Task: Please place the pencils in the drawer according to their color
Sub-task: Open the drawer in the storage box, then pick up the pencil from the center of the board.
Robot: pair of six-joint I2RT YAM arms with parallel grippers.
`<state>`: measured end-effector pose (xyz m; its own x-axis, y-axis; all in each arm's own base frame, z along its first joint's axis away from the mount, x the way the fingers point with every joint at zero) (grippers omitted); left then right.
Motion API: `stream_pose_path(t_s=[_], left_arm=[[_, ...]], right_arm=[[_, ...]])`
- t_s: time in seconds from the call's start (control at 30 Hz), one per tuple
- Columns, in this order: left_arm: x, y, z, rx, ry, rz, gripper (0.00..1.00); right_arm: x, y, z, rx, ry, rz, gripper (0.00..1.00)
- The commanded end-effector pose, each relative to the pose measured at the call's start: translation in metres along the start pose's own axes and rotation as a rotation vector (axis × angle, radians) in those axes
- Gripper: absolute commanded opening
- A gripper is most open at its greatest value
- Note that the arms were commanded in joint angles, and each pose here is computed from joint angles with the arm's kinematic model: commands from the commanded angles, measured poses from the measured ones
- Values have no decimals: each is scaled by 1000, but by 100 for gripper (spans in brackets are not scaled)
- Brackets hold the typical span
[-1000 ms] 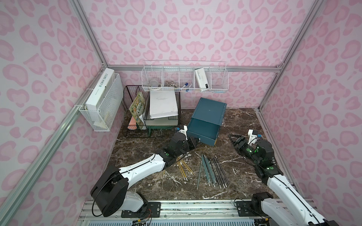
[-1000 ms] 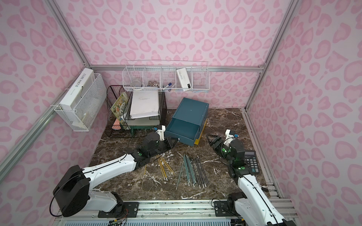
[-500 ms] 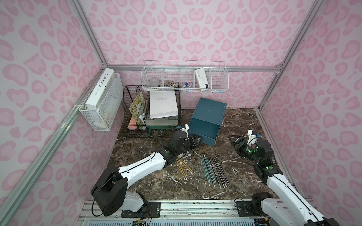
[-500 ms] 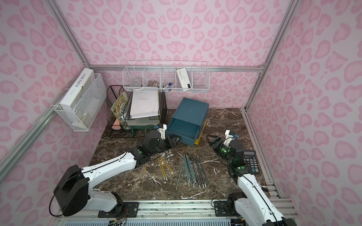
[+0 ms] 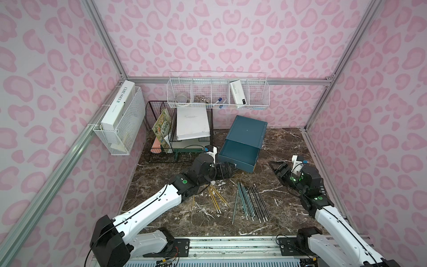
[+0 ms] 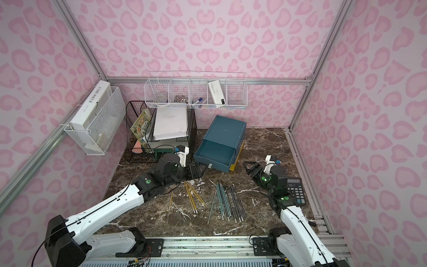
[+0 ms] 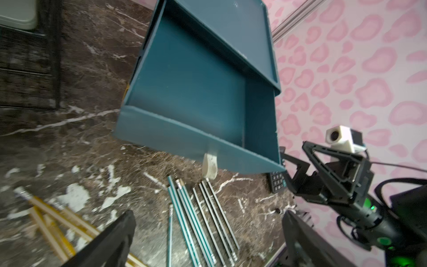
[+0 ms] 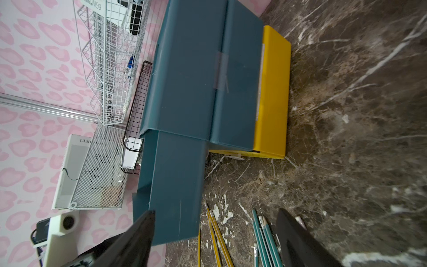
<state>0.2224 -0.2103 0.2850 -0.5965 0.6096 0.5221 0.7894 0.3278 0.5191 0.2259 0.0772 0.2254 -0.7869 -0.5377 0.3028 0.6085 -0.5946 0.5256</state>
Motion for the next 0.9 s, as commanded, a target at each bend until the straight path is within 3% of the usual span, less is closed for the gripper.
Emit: stream_pose_path(t_s=[0.0, 0.2, 0.53, 0.87], left_arm=[[13, -19, 22, -127, 172, 175, 98], [14, -47, 30, -219, 251, 333, 98], [-34, -103, 16, -413, 369, 511, 98], [-73, -142, 6, -507, 439, 646, 87]], right_arm=[[2, -2, -5, 50, -67, 25, 81], [6, -10, -16, 98, -163, 69, 81], [12, -20, -27, 92, -200, 75, 81], [8, -16, -24, 122, -201, 92, 81]])
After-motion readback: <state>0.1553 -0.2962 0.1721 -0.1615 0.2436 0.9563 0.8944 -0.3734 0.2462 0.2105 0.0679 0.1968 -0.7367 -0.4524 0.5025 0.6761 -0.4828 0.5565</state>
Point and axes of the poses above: each gripper's point midway between its finger pads, its own x axis back along the fingers, its own z axis along the line the jaws close on, y = z × x, the point moved 9 cm from there along x, back along the fingers, and after that the axes turned 8 degrees about x, right-handed, at the moved point
